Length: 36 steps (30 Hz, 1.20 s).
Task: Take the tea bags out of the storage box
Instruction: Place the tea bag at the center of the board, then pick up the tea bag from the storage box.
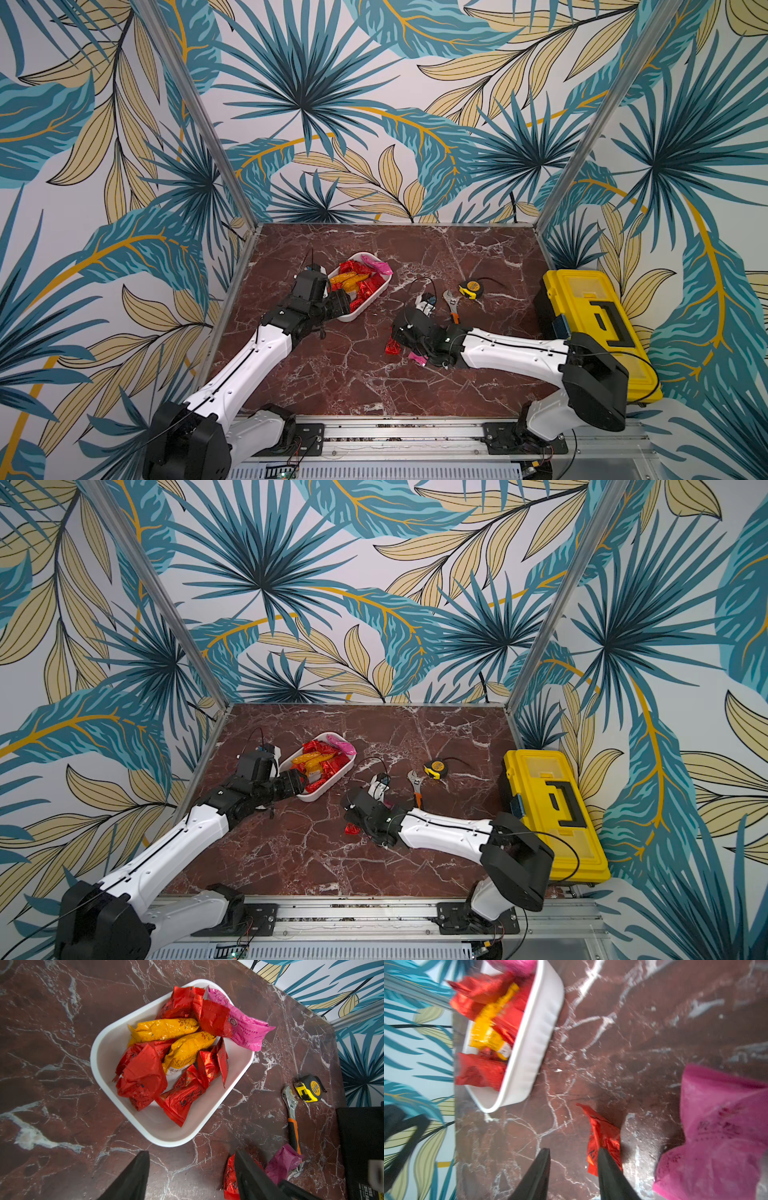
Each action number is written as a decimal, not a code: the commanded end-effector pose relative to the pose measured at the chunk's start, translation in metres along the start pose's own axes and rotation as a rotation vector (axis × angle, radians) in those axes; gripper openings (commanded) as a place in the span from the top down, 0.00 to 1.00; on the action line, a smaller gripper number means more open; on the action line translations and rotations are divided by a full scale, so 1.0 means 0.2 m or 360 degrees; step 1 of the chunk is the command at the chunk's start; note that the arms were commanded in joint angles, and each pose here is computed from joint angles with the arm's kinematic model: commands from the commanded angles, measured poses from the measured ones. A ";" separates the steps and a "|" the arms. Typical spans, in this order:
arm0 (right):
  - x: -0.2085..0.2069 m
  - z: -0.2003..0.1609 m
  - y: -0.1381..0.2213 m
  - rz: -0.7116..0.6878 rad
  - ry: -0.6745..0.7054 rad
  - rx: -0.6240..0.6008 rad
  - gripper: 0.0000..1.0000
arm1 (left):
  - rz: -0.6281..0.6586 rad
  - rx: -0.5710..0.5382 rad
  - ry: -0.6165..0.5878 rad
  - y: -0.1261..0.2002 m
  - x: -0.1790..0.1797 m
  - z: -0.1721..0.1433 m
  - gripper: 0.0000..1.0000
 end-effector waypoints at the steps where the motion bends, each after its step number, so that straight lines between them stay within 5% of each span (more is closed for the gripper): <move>1: 0.05 0.07 0.08 0.0107 0.0238 -0.0110 0.53 | -0.0074 -0.0141 0.0046 0.00 -0.10 0.19 0.30; 9: 0.07 0.16 0.18 0.0140 0.0441 -0.0208 0.52 | -0.0038 -0.0275 0.0263 -0.16 -0.18 0.40 0.21; 13: 0.04 0.19 0.23 0.0128 0.0443 -0.0259 0.52 | 0.0162 -0.0286 0.0407 -0.26 -0.13 0.42 0.21; 19: 0.02 0.23 0.28 0.0103 0.0482 -0.0295 0.52 | 0.0192 -0.0338 0.0539 -0.40 -0.17 0.48 0.24; 36: 0.01 0.26 0.32 0.0090 0.0515 -0.0316 0.52 | 0.0260 -0.0285 0.0710 -0.68 -0.14 0.44 0.51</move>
Point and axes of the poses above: each gripper's point midway between its finger pads, its own y axis back along the fingers, its own x axis along the line the jaws close on, z = x × y, the point moved 2 cm from there along y, back along the fingers, and after that the axes turned 7 degrees about -y, right-handed, at the moved point
